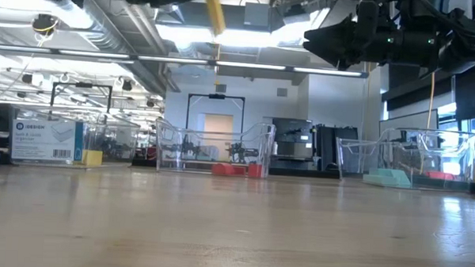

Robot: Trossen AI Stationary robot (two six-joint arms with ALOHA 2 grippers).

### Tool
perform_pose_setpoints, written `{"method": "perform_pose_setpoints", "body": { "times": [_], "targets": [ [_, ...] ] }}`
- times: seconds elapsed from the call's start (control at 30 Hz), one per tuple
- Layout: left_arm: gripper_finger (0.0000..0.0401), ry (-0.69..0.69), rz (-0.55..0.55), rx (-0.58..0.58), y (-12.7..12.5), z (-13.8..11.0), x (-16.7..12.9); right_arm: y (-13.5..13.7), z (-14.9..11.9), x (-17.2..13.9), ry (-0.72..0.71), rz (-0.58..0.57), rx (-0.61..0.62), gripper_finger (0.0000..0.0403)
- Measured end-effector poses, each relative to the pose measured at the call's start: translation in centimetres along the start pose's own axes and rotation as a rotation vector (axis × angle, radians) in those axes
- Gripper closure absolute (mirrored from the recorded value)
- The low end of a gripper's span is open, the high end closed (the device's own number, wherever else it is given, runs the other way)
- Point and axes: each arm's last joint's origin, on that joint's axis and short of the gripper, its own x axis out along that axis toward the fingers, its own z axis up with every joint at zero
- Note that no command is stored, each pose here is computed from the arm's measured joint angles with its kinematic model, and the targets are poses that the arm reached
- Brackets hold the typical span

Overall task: Sort & place blocks by color
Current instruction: Put the left yellow block into the left transparent bin

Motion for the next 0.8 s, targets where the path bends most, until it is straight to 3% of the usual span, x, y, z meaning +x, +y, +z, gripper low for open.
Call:
{"method": "perform_pose_setpoints", "body": {
  "times": [0.13,0.37,0.57,0.8],
  "targets": [
    [0.0290,-0.053,0.102,-0.037,0.9,-1.3,-2.5,0.0,0.0,0.0,0.002,0.000,0.000,0.0168],
    [0.0291,-0.104,0.234,-0.131,-0.1,-3.7,-5.8,0.0,0.0,0.0,0.001,0.000,-0.001,0.0168],
    [0.0291,-0.065,0.269,-0.199,-0.8,-5.0,-6.8,0.0,0.0,0.0,-0.001,0.000,0.000,0.0168],
    [0.0291,-0.096,0.300,-0.201,-0.6,-4.7,-6.8,0.0,0.0,0.0,-0.001,0.000,0.000,0.0168]
  ]
}}
